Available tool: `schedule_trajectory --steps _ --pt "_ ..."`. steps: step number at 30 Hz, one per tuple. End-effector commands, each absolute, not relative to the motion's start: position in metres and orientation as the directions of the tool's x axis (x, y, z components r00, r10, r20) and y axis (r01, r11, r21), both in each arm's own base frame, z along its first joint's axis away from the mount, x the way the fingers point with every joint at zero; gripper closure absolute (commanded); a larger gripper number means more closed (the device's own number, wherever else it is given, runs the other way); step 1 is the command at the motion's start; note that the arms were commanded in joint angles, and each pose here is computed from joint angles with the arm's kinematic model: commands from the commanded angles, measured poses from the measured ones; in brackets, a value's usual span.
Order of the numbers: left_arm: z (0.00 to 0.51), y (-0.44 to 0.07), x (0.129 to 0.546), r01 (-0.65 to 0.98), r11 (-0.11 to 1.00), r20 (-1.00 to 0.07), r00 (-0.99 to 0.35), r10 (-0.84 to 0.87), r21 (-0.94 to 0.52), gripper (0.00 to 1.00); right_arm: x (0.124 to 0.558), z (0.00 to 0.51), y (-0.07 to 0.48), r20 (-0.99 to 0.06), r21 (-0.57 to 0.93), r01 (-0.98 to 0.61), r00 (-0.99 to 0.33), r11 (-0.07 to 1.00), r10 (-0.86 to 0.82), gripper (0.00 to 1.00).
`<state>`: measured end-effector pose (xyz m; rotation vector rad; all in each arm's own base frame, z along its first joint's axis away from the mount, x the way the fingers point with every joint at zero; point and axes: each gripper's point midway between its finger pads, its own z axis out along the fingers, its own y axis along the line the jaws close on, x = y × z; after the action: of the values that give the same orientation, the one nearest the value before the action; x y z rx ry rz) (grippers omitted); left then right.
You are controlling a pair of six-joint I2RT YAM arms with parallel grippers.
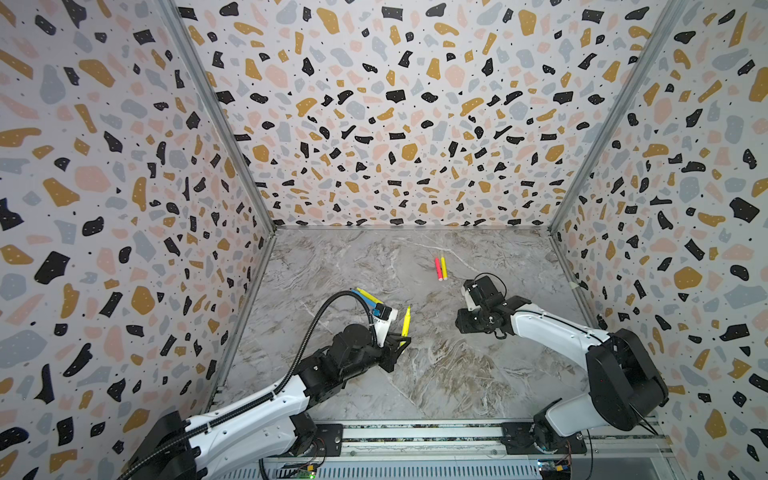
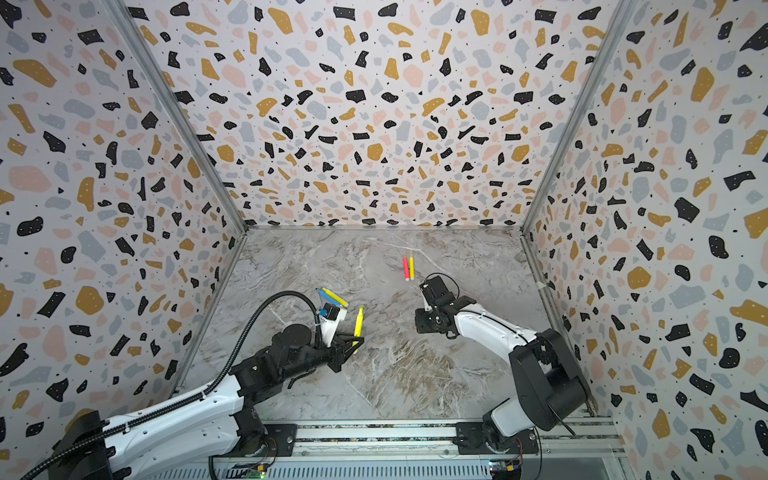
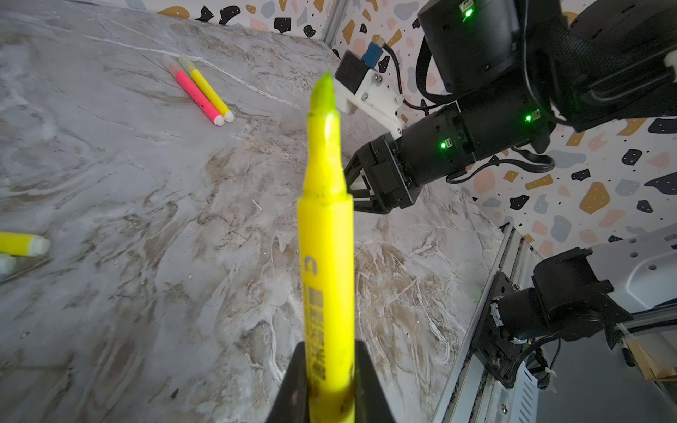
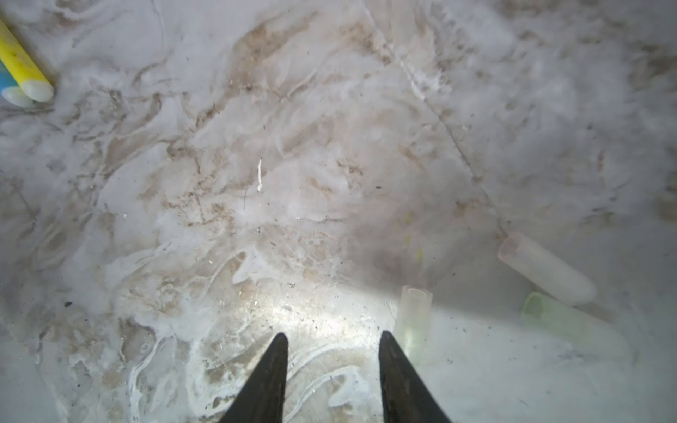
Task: Insert the pens into the pen caps
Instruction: 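Lower the right gripper and close it on an upright clear cap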
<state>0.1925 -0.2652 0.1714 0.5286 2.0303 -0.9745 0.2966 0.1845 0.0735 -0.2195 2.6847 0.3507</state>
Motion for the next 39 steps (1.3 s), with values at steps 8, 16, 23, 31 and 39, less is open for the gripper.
schedule_trajectory --steps 8,16,23,31,39 --pt "0.180 -0.267 0.194 0.659 0.608 -0.827 -0.563 0.008 -0.443 1.00 0.305 0.068 0.163 -0.404 0.094 -0.140 -0.910 0.986 -0.091 0.60" --pt "0.179 -0.266 0.195 0.657 0.614 -0.828 -0.561 0.010 -0.438 1.00 0.309 0.052 0.160 -0.372 0.073 -0.130 -0.924 0.989 -0.094 0.61" --pt "0.179 -0.267 0.196 0.658 0.615 -0.828 -0.561 0.015 -0.435 1.00 0.309 0.041 0.159 -0.349 0.067 -0.128 -0.932 0.990 -0.097 0.63" --pt "0.178 -0.268 0.196 0.657 0.616 -0.827 -0.562 0.016 -0.435 1.00 0.307 0.034 0.159 -0.332 0.067 -0.130 -0.938 0.989 -0.101 0.67" --pt "0.174 -0.267 0.195 0.653 0.617 -0.821 -0.570 0.019 -0.439 1.00 0.301 0.027 0.158 -0.316 0.072 -0.132 -0.943 0.989 -0.103 0.72"
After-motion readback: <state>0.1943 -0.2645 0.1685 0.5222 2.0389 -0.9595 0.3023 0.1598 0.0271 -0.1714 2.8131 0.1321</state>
